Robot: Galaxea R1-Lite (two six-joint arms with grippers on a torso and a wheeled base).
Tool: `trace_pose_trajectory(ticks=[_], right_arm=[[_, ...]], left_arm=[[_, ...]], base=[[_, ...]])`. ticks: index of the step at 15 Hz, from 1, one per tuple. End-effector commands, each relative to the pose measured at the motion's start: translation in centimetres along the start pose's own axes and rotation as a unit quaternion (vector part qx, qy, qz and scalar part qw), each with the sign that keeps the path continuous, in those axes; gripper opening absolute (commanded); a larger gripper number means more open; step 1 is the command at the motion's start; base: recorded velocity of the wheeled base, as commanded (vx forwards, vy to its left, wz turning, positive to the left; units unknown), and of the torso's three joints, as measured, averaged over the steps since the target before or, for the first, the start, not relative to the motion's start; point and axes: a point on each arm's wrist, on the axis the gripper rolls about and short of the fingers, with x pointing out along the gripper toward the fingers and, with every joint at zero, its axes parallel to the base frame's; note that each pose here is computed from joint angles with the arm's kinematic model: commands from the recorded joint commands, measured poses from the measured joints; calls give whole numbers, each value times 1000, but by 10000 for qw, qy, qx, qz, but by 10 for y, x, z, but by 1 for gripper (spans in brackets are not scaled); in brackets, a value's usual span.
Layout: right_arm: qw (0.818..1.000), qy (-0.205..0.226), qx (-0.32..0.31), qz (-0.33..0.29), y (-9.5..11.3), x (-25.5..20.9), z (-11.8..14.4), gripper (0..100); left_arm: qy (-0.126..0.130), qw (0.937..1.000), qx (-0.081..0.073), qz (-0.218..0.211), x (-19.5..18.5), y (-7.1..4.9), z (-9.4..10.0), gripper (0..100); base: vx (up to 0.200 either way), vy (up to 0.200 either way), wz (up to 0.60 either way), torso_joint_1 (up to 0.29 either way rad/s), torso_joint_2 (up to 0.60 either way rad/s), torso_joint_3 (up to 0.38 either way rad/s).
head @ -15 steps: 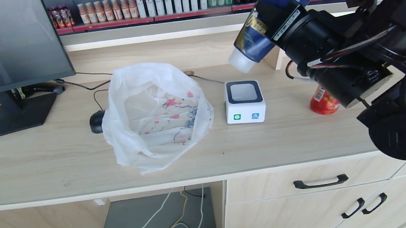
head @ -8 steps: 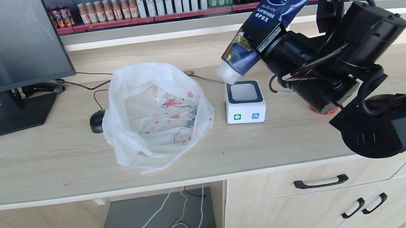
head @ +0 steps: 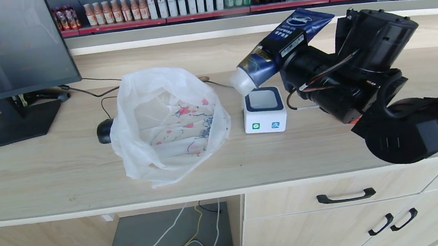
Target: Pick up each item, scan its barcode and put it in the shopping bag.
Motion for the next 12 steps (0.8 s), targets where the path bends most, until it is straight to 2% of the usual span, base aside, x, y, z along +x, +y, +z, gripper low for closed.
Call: trace_pose_trajectory(ticks=[1, 2, 4, 12], right_arm=[[9998, -85, 28, -172, -14, 7, 5, 0], [9993, -182, 174, -293, -26, 14, 10, 0], [9987, -192, 261, -384, -35, 18, 9, 0], [9971, -62, 499, -569, -44, 22, 0, 0]], left_arm=[[0, 10000, -1, 5, 0, 0, 0, 100], [0, 10000, -1, -3, 0, 0, 0, 100], [0, 10000, -1, 5, 0, 0, 0, 100], [0, 10000, -1, 5, 0, 0, 0, 100]], base=[[0, 0, 0, 0, 0, 0], [0, 0, 0, 0, 0, 0], [0, 0, 0, 0, 0, 0], [0, 0, 0, 0, 0, 0]])
